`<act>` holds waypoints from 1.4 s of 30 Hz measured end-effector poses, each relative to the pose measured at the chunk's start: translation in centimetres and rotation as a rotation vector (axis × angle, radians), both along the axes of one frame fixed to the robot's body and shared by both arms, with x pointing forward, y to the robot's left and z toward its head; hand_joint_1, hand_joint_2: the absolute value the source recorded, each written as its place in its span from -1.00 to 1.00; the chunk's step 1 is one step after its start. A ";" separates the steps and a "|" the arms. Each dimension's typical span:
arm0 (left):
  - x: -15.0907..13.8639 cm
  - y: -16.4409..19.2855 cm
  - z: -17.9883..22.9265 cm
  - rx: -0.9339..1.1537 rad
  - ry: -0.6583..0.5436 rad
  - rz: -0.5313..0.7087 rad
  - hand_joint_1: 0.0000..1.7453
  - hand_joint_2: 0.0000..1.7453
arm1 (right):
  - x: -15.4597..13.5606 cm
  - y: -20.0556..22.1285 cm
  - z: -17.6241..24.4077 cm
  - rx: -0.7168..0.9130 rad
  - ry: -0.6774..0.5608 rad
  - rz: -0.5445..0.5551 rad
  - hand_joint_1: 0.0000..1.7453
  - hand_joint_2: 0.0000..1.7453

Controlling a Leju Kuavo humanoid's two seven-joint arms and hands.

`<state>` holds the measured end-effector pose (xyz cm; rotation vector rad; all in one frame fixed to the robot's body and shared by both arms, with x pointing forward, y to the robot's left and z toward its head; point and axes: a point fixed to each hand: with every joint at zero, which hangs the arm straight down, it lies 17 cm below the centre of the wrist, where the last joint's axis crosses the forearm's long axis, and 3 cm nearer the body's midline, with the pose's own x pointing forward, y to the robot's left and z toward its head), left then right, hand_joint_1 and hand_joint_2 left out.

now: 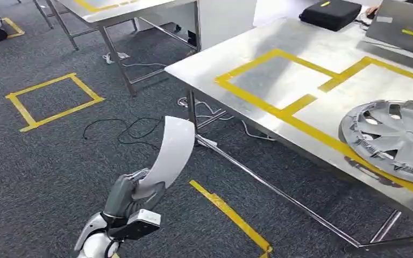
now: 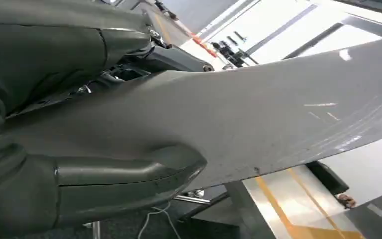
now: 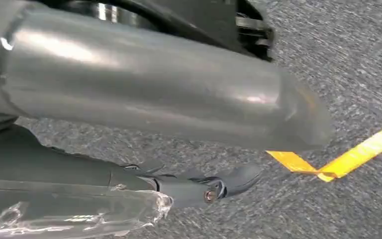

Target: Take the parts from the cabinet and place them on the table.

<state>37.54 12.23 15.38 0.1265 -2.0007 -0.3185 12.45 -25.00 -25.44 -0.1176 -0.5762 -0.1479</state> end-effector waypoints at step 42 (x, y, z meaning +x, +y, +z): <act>0.7 2.7 -0.8 0.012 0.030 0.105 1.00 1.00 | -0.6 0.6 -0.1 0.006 0.005 0.042 -1.00 -1.00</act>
